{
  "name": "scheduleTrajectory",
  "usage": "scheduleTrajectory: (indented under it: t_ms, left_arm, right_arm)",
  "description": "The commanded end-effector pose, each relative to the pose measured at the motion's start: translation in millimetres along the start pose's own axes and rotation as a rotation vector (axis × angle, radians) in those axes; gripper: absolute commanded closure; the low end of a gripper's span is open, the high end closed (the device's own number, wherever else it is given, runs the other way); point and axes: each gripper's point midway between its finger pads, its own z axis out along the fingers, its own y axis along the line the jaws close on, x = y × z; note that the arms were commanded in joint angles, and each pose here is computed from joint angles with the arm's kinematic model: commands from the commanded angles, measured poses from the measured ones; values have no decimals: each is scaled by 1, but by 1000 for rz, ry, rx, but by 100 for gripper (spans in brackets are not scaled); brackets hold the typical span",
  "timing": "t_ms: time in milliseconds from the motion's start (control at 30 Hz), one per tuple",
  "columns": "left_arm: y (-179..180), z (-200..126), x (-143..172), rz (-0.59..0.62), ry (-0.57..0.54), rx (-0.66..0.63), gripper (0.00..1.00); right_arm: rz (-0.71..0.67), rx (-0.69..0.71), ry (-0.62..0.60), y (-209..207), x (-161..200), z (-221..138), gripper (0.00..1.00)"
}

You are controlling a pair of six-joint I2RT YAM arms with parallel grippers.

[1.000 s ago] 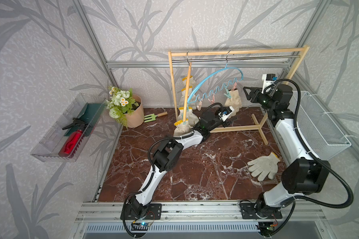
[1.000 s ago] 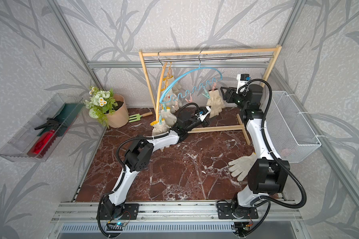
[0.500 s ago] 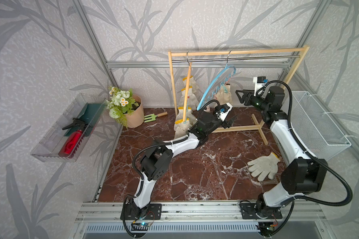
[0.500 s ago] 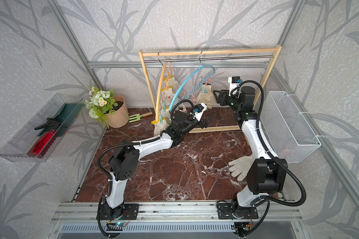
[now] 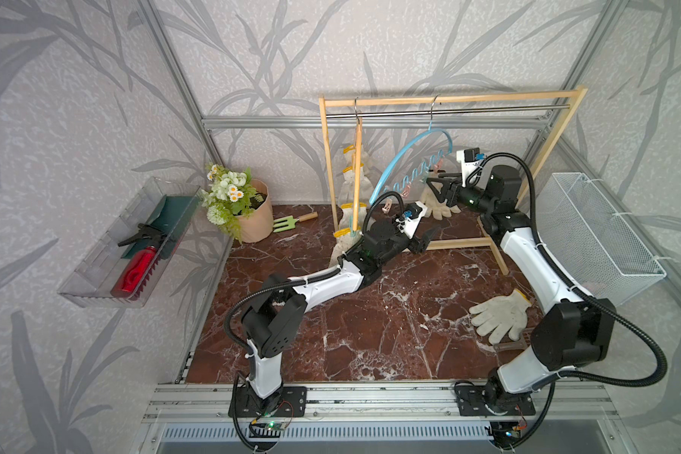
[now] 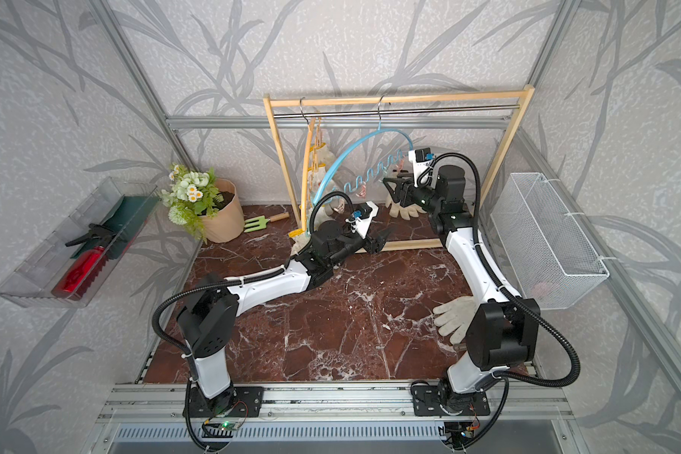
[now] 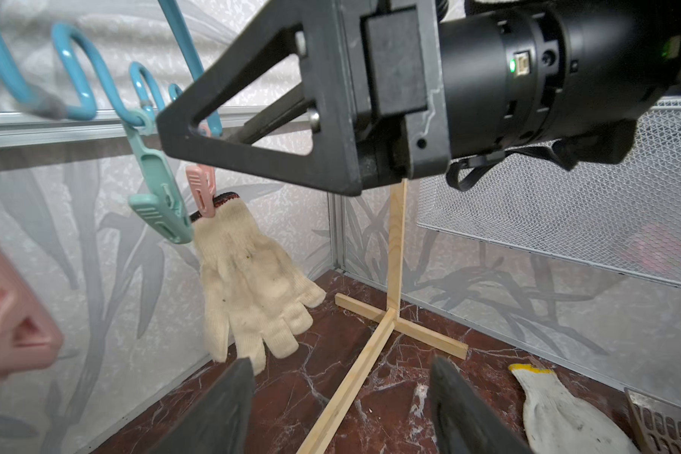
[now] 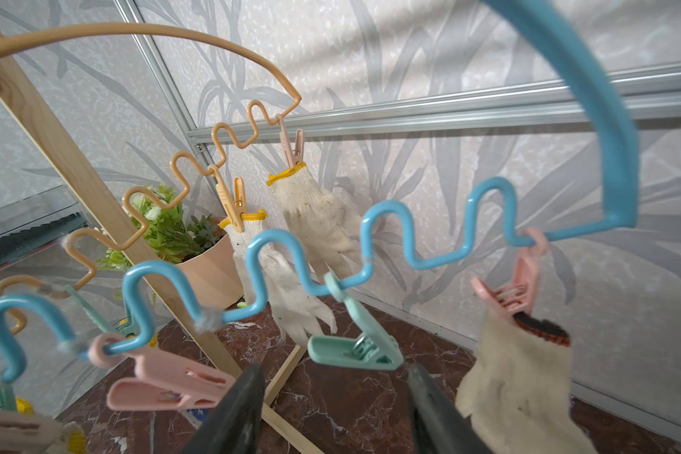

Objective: Clip the gloves onto a hanger to dry
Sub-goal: Open the clamp at the hanger.

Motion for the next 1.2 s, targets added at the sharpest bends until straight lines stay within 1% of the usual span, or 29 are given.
scheduleTrajectory:
  t_ms: [0,300,500,533,833,1000,1167]
  left_arm:
    - [-3,-10,-16,6,-14,7,30]
    - [6,-15,-20,40,7,-23,30]
    - [20,-17,-21,53,15,-58,30]
    - [22,-18,-24,54,12,-65,30]
    - [42,-25,-35,54,2,-134,32]
    - [44,-26,-39,54,-5,-143,33]
    - [45,-26,-41,55,-5,-145,33]
  right_arm:
    - [-42,-35,-17,10,-6,6,41]
    - [-62,15,-16,-3,-7,19,40]
    - [-91,17,-8,-6,-14,25,39]
    - [-86,19,7,-10,-8,30,39]
    - [-82,-46,30,-7,-4,45,39]
    - [-89,-59,41,-8,-2,52,39]
    - [-122,-54,46,-6,-4,56,41]
